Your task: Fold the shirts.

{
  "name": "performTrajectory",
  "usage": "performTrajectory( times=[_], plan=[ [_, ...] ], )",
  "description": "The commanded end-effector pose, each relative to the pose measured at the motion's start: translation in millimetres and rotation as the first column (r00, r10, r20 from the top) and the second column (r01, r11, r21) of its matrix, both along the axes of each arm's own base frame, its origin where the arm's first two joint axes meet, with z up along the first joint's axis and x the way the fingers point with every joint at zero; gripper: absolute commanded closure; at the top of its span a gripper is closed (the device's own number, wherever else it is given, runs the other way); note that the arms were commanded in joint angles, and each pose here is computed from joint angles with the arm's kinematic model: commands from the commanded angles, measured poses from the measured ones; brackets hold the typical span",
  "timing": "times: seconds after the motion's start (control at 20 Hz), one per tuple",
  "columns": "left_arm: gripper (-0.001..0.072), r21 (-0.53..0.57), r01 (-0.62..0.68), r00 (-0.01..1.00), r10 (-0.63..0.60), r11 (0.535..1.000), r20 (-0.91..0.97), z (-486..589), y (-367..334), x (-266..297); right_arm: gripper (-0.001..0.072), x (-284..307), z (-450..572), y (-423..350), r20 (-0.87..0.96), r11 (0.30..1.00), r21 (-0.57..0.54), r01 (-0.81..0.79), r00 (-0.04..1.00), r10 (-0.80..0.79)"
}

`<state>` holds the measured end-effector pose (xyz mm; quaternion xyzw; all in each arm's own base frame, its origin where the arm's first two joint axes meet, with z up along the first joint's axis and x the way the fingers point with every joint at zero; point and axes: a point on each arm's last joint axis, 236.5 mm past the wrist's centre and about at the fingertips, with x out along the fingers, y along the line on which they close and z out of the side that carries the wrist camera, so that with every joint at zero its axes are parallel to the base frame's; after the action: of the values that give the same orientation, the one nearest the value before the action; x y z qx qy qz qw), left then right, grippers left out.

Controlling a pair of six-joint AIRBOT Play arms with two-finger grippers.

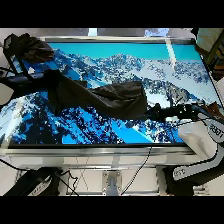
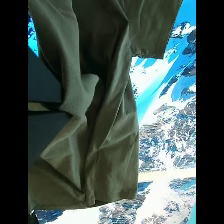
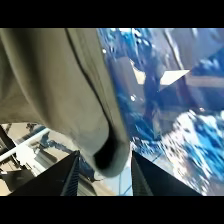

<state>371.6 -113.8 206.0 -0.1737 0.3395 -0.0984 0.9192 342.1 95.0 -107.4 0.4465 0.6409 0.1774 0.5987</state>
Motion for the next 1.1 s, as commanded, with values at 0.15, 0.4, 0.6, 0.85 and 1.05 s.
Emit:
performTrajectory(
  times=[0.15, 0.4, 0.6, 0.85, 1.05],
  plan=[
    [0.0692, 0.025, 0.014, 1.000, -0.014, 1.000, -0.013, -5, 1, -1, 0.0332, 2, -16, 20, -0.034, 1.000, -0.013, 0.003, 0.999, -0.003],
    [0.0692, 0.032, 0.019, 1.000, -0.019, 0.999, -0.011, -5, 1, -1, 0.0689, 15, -12, 21, 0.027, 1.000, 0.000, 0.024, 0.999, -0.024],
    [0.0692, 0.031, 0.018, 1.000, -0.018, 0.999, -0.004, -4, 1, 0, 0.0686, 33, 34, 43, 0.141, 0.980, 0.196, 0.029, 0.988, -0.058],
    [0.0693, -0.032, -0.009, 0.982, 0.015, 0.999, 0.190, 40, -2, 24, 0.0689, 62, 153, 48, 0.514, 0.971, 0.222, -0.092, 0.857, -0.036],
    [0.0693, 0.045, 0.046, 0.954, -0.057, 0.998, 0.293, 81, -5, 12, 0.0689, 57, 266, 4, 0.778, 0.976, -0.214, -0.046, 0.596, 0.199]
  ],
)
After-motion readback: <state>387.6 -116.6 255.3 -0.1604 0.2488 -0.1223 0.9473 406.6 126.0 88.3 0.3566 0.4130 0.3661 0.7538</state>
